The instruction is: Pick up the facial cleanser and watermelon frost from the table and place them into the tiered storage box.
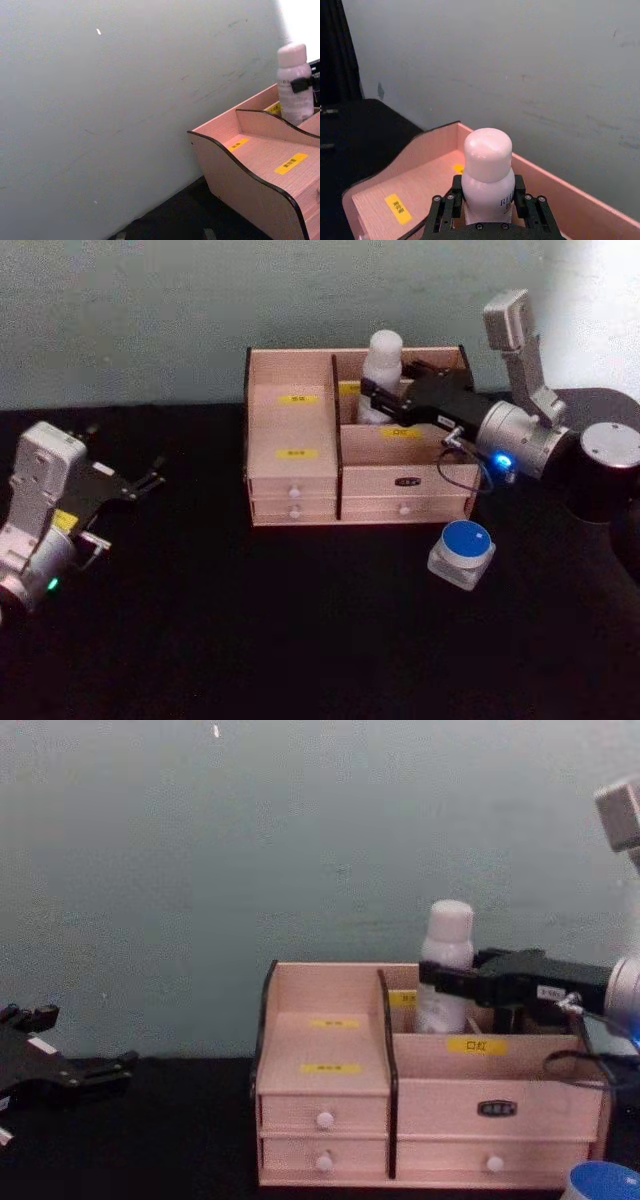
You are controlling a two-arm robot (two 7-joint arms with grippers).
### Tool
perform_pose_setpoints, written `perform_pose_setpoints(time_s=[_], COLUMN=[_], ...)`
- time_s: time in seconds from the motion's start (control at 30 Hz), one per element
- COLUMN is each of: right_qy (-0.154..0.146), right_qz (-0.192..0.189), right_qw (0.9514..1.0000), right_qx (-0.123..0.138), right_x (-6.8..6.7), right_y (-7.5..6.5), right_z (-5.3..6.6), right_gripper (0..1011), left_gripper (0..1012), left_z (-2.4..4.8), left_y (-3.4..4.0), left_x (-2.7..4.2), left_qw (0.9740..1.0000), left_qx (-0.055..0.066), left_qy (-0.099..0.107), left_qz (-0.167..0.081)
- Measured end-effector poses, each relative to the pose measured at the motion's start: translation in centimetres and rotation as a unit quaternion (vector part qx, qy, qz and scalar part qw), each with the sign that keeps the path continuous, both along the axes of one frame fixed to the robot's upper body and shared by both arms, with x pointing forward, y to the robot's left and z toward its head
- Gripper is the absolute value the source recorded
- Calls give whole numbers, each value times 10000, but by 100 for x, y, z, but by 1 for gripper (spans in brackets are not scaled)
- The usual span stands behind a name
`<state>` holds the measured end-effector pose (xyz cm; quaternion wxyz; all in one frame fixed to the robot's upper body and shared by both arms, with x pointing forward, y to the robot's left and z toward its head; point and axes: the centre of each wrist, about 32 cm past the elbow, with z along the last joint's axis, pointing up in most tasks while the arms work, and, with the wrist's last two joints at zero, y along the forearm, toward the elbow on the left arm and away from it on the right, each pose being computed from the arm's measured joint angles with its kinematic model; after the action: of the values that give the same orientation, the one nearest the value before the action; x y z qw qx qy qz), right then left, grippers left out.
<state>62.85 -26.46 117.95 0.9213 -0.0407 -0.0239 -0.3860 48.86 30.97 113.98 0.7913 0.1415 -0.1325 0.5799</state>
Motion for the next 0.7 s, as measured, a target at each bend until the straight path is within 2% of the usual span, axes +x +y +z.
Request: perform_pose_setpoints(time_s=[0.4,0.7], right_qy=[190,204], right_qz=[-48,-62], right_qw=[9997,9997], right_qx=[-124,-140], right_x=[24,29], right_y=[-3,-7], right_z=[-80,-87], right_gripper=[589,590], left_gripper=[1001,1001], left_z=[0,0], left_y=[0,0], left_x=[0,0], left_qw=[10000,10000], left_qx=[0,0], left_qy=[0,0], left_qz=[0,0])
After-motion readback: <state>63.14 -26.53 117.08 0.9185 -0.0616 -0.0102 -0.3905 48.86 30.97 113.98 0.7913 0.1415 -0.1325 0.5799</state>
